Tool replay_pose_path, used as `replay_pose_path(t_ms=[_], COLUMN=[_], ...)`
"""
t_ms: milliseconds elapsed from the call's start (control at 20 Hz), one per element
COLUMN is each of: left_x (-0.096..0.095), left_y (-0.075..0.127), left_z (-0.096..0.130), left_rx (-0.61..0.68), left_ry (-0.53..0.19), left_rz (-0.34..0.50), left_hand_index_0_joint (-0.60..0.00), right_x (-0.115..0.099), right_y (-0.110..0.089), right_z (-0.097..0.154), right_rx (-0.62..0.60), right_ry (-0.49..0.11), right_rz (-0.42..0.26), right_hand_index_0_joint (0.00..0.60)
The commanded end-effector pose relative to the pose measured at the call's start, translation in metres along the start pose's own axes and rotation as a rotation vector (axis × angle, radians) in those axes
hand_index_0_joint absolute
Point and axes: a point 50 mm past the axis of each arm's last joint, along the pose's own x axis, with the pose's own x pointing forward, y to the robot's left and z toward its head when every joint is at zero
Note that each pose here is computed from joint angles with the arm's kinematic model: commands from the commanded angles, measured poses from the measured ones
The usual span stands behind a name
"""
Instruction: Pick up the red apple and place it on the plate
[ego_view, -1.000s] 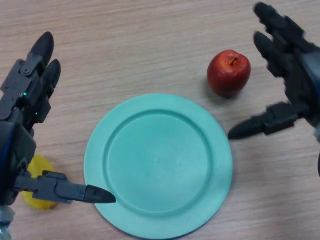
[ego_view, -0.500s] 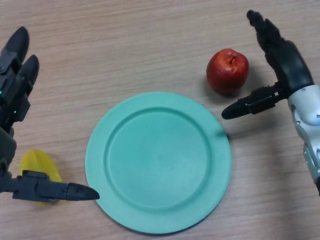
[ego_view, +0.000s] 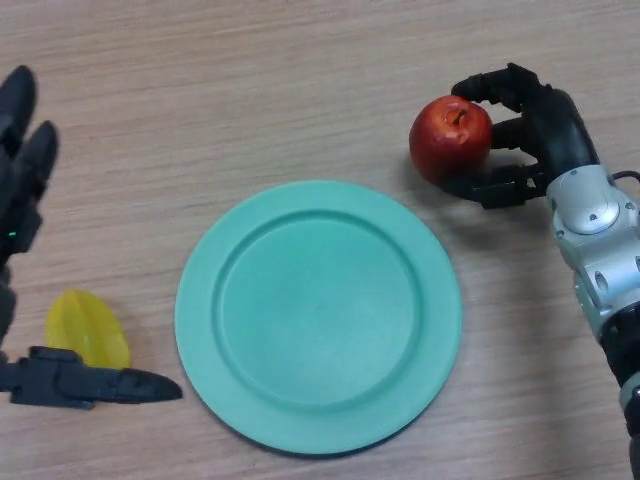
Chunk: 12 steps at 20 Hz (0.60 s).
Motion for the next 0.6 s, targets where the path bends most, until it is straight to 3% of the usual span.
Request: replay_pose_path(t_ms=[50, 150, 350, 500, 600], left_x=[-0.003, -0.003, -0.001, 0.0, 0.002], left_y=[0.009, 0.012, 0.012, 0.011, 0.008], left_z=[0.031, 0.032, 0.033, 0.033, 0.033], left_rx=[0.063, 0.069, 0.081, 0.08, 0.076], left_ry=[-0.227, -0.23, -0.226, -0.23, -0.231], left_rz=[0.026, 0.032, 0.023, 0.017, 0.01], left_hand_index_0_joint=[0.0, 0.0, 0.0, 0.0, 0.0], right_x=[0.001, -0.017, -0.079, -0.122, -0.136], right_y=[-0.035, -0.032, -0.003, 0.029, 0.046], right_z=[0.056, 0.065, 0.071, 0.06, 0.052], right_rx=[0.065, 0.1, 0.163, 0.097, 0.031], right_ry=[-0.261, -0.307, -0.366, -0.406, -0.458], right_rz=[-0.139, -0.101, 0.075, 0.171, 0.197], right_hand_index_0_joint=[0.6, 0.6, 0.6, 0.6, 0.6])
